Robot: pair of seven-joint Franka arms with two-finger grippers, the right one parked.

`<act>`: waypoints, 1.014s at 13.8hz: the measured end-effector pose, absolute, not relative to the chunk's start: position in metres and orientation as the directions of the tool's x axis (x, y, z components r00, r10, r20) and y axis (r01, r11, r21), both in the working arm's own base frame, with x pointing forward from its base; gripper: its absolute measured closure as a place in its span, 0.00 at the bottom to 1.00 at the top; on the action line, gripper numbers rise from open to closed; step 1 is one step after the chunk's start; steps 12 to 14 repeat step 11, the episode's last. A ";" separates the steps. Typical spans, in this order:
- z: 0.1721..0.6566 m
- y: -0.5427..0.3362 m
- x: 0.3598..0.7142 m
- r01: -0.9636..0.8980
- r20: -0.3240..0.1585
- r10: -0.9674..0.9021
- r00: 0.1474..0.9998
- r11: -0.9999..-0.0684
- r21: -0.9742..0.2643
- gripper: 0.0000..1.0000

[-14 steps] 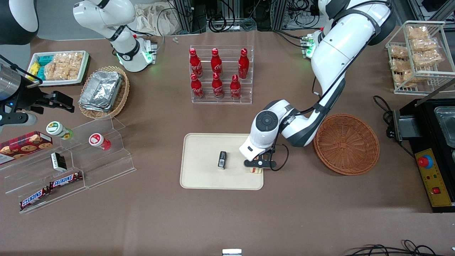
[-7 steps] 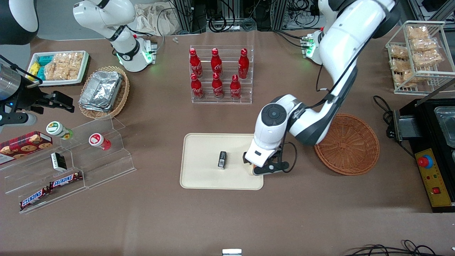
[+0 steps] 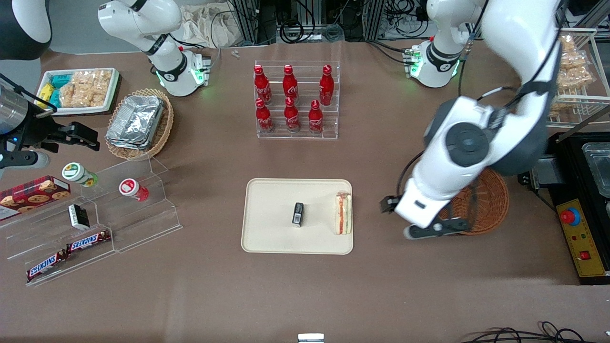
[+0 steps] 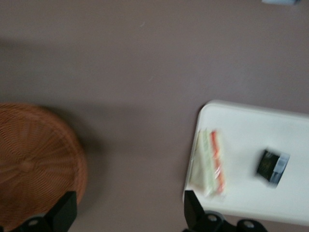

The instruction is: Place sandwich from basket to tray

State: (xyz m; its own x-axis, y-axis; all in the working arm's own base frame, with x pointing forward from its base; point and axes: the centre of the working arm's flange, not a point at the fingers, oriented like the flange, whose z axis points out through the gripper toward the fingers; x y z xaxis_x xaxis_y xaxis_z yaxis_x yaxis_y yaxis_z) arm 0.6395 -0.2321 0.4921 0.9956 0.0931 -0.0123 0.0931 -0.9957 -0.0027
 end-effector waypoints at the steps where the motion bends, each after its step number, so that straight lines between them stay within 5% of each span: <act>1: 0.518 -0.205 0.629 0.055 -0.059 0.056 0.997 -0.998 -0.008 0.00; 4: 0.591 -0.134 0.595 0.005 -0.097 0.007 0.995 -1.000 -0.025 0.00; 7: 0.638 -0.075 0.565 0.039 -0.055 0.040 0.998 -0.999 -0.015 0.00; 14: 0.655 -0.056 0.535 0.035 -0.039 0.036 0.999 -0.999 -0.011 0.00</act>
